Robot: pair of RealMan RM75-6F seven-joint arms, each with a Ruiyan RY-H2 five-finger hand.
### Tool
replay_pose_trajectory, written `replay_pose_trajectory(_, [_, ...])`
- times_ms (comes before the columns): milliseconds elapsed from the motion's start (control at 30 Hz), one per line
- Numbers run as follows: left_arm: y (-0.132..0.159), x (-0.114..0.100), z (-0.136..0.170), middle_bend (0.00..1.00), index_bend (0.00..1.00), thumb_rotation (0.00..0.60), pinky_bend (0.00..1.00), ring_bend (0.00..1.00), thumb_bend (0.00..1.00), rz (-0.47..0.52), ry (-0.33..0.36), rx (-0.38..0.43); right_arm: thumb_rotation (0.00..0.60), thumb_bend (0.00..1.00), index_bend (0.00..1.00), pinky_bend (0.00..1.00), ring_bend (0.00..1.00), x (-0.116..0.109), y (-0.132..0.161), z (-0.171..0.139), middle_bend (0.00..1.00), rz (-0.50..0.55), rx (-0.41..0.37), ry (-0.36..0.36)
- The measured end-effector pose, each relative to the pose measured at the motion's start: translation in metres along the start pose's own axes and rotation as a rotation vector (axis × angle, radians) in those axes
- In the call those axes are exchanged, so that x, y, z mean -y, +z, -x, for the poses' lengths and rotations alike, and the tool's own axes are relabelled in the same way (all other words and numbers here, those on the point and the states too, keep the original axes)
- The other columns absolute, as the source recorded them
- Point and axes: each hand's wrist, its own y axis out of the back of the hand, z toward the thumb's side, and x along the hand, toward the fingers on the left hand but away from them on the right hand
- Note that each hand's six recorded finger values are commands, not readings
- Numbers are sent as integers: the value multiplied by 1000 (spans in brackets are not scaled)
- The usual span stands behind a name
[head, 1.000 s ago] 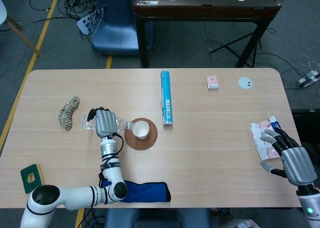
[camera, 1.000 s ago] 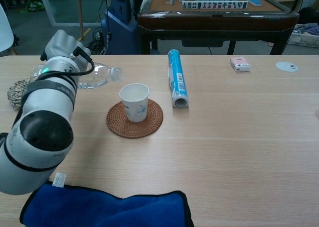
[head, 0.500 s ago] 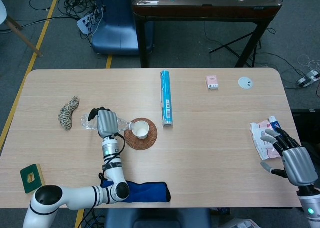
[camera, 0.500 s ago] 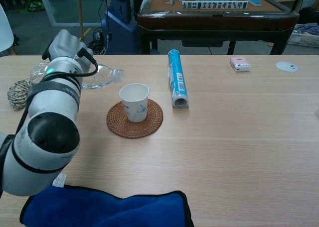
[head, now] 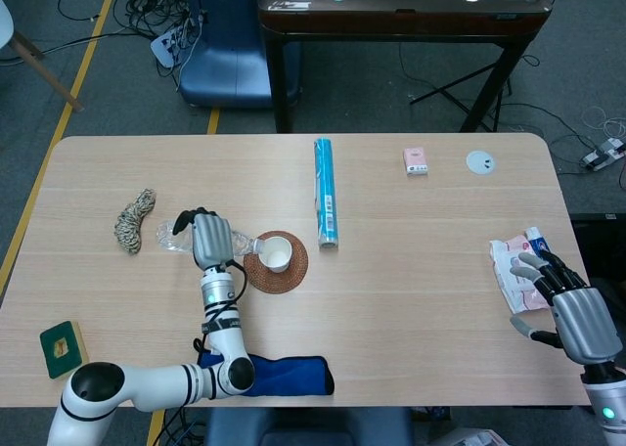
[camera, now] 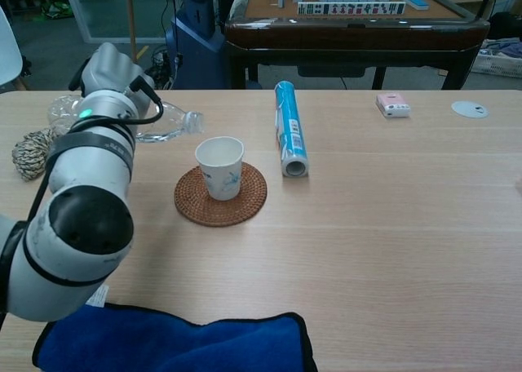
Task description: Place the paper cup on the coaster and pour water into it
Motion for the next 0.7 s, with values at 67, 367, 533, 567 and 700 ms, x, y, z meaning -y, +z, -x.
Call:
replay_pose_trajectory(67, [0,-1,0,751,684,600,538,492,132,-7,5,0,600,13,301,315,111,-1,0,0,204,1,0,-2])
replay_pose_trajectory(367, [2,-4,0,752,684,600,537,492,132,-20,12,-5,600,13,301,315,111,0,0,0,204,3,-2,3])
replay_pose_trajectory(533, [2,-5,-1,753,685,600,537,493,132,-27,21,-11,600,13,301,315,111,0,0,0,204,5,-1,2])
replay_pose_trajectory(567, [2,-5,-1,754,685,600,537,493,133,-31,24,-15,600,13,301,315,111,0,0,0,204,6,-1,4])
replay_pose_trajectory(700, [1,-7,-2,755,686,600,537,493,133,-34,25,-26,600,14,301,315,111,2,1,0,204,6,-4,13])
